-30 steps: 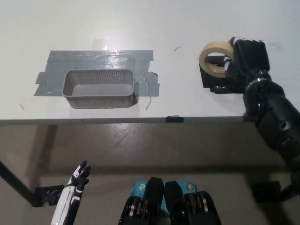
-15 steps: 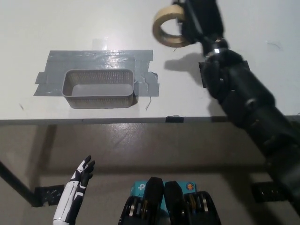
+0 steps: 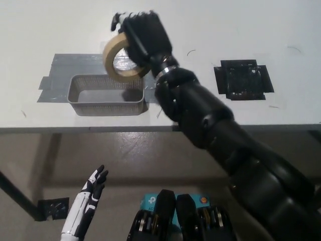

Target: The robot picks the tape placed on the black area with right hand and places it in the small grey container.

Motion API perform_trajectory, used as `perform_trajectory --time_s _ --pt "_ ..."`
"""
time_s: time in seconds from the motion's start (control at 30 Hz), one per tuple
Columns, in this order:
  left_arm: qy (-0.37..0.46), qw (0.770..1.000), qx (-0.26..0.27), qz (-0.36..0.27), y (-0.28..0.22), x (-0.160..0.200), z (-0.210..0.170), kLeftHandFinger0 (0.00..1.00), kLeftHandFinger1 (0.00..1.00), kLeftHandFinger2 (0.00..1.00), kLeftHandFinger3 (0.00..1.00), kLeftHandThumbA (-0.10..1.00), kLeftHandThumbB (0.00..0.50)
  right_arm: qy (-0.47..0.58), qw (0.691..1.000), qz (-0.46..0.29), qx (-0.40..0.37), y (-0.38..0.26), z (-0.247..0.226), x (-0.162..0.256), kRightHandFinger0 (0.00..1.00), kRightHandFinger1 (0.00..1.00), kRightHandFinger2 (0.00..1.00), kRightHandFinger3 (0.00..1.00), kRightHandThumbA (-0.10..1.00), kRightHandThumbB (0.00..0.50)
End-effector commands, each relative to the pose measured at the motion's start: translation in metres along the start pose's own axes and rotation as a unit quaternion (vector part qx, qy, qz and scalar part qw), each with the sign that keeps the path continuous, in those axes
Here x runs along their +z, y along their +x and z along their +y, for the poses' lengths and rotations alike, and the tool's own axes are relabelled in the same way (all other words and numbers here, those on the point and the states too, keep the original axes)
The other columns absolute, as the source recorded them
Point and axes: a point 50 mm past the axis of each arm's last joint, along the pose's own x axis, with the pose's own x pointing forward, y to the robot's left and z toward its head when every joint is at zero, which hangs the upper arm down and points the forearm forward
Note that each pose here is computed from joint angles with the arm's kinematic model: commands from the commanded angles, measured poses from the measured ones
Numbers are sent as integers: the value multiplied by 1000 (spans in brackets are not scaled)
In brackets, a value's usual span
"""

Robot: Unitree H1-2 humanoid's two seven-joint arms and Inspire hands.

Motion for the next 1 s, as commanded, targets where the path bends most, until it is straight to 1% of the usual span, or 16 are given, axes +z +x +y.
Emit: perform_trajectory --time_s 0.0,0.1,0.13,0.23,0.27,0.43,0.57,0.67,0.7,0.73,0.77,0.8,0.83,0.87,0.9,0.97 --pt "30 999 -14 -33 6 15 3 1000 1000 1000 1000 1000 117 -20 999 -29 -38 28 -27 30 0 112 401 521 162 101" --pt "33 999 -20 -34 9 17 1 1000 1000 1000 1000 1000 118 -16 999 -23 -26 26 -21 35 0 138 455 580 157 92" --pt "36 999 -23 -31 9 18 0 1000 1000 1000 1000 1000 127 -22 1000 -20 -1 24 -14 40 0 188 529 693 169 51" --pt "37 998 -26 -32 9 19 -2 1000 1000 1000 1000 1000 122 -15 1000 -23 1 17 -3 42 0 202 547 718 101 70" --pt "34 999 -27 -31 9 19 -2 1000 1000 1000 1000 1000 127 -21 999 -17 18 14 3 43 0 230 581 737 89 49" --pt "35 999 -28 -30 6 20 -5 1000 1000 1000 1000 1000 122 -22 999 -7 36 3 19 45 0 240 588 708 73 45" --pt "37 999 -28 -28 4 19 -8 1000 1000 1000 1000 1000 123 -18 998 -2 59 -3 28 44 0 265 586 733 165 26" --pt "38 998 -28 -28 4 20 -7 1000 1000 1000 1000 1000 119 -29 997 4 68 -4 31 43 25 267 529 653 377 18" --pt "38 998 -28 -30 5 21 -6 1000 1000 1000 1000 1000 118 -31 997 5 67 -4 30 43 1 238 477 570 394 20" --pt "39 998 -28 -32 6 21 -6 1000 1000 1000 1000 1000 116 -31 997 13 70 -5 31 40 28 289 581 692 495 42" --pt "38 998 -29 -34 6 21 -7 1000 1000 1000 1000 1000 114 -22 996 31 84 -5 32 38 260 590 899 984 602 104" --pt "38 998 -29 -35 5 21 -6 1000 1000 1000 1000 1000 111 -11 994 45 103 -5 33 36 599 899 1000 1000 675 137" --pt "39 998 -28 -32 4 21 -5 1000 1000 1000 1000 1000 115 1 992 55 115 -5 34 35 879 1000 1000 1000 695 180" --pt "36 998 -29 -29 3 20 -5 1000 1000 1000 1000 1000 112 5 991 59 117 -6 35 34 991 1000 1000 1000 687 208" --pt "38 999 -29 -27 3 20 -4 1000 1000 1000 1000 1000 114 6 992 60 114 -7 35 32 1000 1000 1000 1000 685 214" --pt "38 998 -30 -26 3 20 -4 1000 1000 1000 1000 1000 116 20 992 67 102 -7 33 27 1000 1000 1000 1000 711 175"
